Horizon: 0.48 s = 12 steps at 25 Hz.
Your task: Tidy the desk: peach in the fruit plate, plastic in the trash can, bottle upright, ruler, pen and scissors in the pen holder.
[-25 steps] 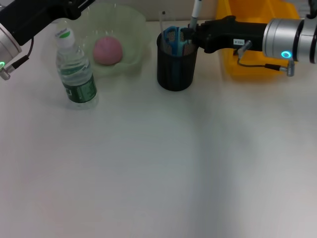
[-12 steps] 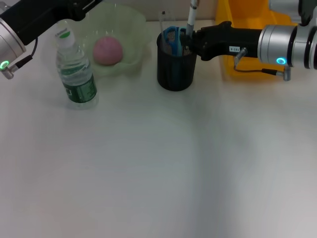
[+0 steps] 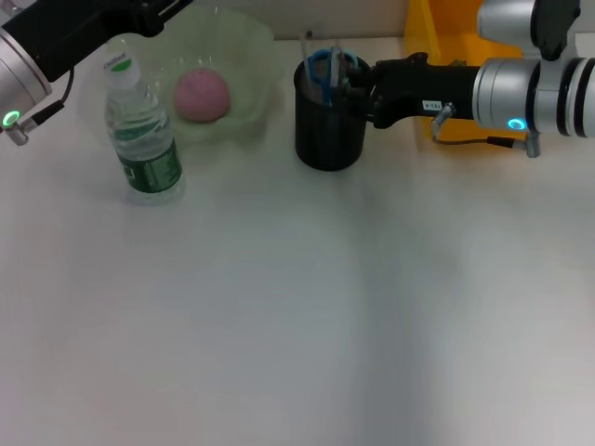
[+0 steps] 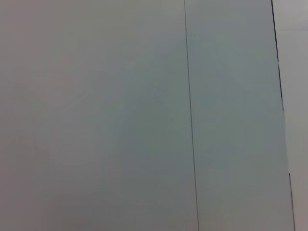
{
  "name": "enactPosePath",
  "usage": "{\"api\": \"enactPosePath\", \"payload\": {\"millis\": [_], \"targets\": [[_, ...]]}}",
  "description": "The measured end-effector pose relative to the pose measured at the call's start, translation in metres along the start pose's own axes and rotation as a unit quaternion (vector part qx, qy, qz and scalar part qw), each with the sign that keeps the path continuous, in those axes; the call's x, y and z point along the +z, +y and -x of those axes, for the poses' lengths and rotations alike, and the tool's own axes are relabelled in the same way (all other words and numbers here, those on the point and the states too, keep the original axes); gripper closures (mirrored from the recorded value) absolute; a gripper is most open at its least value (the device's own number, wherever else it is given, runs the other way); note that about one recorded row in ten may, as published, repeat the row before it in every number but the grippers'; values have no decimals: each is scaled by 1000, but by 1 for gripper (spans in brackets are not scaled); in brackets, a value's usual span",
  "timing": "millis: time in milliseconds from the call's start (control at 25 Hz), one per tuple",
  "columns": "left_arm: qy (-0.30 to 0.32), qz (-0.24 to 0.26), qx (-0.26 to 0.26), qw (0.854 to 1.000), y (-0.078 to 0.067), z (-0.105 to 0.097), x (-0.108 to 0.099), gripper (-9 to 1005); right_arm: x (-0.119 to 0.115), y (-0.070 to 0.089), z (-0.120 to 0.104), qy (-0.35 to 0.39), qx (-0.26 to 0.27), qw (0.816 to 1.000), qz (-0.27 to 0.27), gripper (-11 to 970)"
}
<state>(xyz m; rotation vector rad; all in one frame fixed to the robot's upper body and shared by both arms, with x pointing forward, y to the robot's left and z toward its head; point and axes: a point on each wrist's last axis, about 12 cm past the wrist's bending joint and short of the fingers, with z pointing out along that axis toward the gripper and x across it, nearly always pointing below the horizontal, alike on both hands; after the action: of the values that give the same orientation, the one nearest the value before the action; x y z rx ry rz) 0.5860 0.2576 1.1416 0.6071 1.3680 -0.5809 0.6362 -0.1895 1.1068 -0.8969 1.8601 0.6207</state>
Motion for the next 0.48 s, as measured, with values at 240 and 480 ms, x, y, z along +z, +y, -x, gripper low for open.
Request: {"api": "enactPosePath", "payload": {"millis": [240, 480], "targets": [[-1, -1, -1, 1000, -1, 0, 1, 312, -3, -2, 2, -8, 1, 1000, -5, 585], [-1, -1, 0, 1000, 0, 1, 1, 304, -26, 1, 2, -55, 1, 998, 4, 541]]}}
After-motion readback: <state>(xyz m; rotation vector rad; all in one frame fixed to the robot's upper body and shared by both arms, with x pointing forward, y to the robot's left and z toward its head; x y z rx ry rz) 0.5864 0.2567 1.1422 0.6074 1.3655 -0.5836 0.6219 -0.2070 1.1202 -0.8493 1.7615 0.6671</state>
